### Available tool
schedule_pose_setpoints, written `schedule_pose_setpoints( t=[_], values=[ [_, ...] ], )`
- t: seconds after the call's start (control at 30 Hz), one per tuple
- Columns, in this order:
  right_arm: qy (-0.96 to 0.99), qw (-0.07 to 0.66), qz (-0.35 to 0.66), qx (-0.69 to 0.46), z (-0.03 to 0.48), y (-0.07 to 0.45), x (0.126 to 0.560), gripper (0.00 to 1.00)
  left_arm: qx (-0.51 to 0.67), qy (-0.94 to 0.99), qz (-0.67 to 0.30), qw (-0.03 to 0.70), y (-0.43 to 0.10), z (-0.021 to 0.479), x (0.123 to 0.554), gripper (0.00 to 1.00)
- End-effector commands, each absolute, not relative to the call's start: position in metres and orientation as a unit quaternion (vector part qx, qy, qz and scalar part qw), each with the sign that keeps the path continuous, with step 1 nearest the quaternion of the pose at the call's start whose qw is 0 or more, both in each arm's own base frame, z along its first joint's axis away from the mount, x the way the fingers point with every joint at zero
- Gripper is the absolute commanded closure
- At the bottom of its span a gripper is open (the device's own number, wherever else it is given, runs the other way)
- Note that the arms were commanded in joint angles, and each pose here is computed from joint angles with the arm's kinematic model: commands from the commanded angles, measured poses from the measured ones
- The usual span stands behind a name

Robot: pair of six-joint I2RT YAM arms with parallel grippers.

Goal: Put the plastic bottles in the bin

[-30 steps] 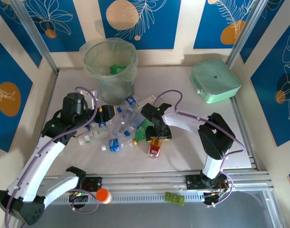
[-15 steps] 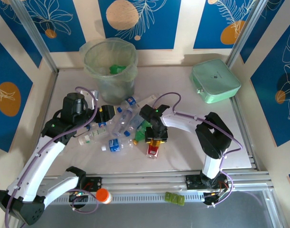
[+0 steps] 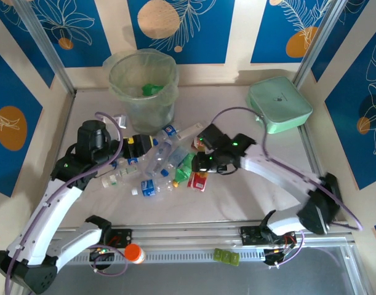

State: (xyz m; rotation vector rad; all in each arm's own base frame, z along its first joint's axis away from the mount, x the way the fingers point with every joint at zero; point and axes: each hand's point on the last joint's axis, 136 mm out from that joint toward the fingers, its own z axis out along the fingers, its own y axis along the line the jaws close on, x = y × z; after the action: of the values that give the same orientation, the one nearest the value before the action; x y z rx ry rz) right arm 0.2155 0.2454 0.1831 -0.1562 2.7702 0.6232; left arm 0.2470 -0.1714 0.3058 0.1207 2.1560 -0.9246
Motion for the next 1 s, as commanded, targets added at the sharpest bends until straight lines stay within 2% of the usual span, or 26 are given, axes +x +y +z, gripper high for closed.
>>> schedule_pose_setpoints(
  t=[0.0, 0.13, 0.4, 0.7, 0.97],
  values=[
    [0.919, 0.226, 0.311, -0.086, 0.245, 0.255, 0.221, 0.51, 0.072, 0.803, -0.45, 0.385, -0.198, 0.341, 0.239, 0.08],
    [0.855, 0.296, 0.41, -0.112, 0.317, 0.261, 0.218, 0.51, 0.105, 0.773, -0.498, 0.379, -0.226, 0.361, 0.23, 0.0],
    [0.739, 0.384, 0.526, -0.171, 0.415, 0.258, 0.198, 0.5, 0.207, 0.713, -0.585, 0.327, -0.284, 0.39, 0.2, 0.01],
    [0.68, 0.402, 0.573, -0.218, 0.447, 0.251, 0.172, 0.5, 0.279, 0.629, -0.679, 0.256, -0.326, 0.416, 0.164, 0.0],
    [0.667, 0.427, 0.569, -0.221, 0.452, 0.242, 0.167, 0.5, 0.309, 0.575, -0.728, 0.209, -0.34, 0.426, 0.143, 0.06]
  ],
)
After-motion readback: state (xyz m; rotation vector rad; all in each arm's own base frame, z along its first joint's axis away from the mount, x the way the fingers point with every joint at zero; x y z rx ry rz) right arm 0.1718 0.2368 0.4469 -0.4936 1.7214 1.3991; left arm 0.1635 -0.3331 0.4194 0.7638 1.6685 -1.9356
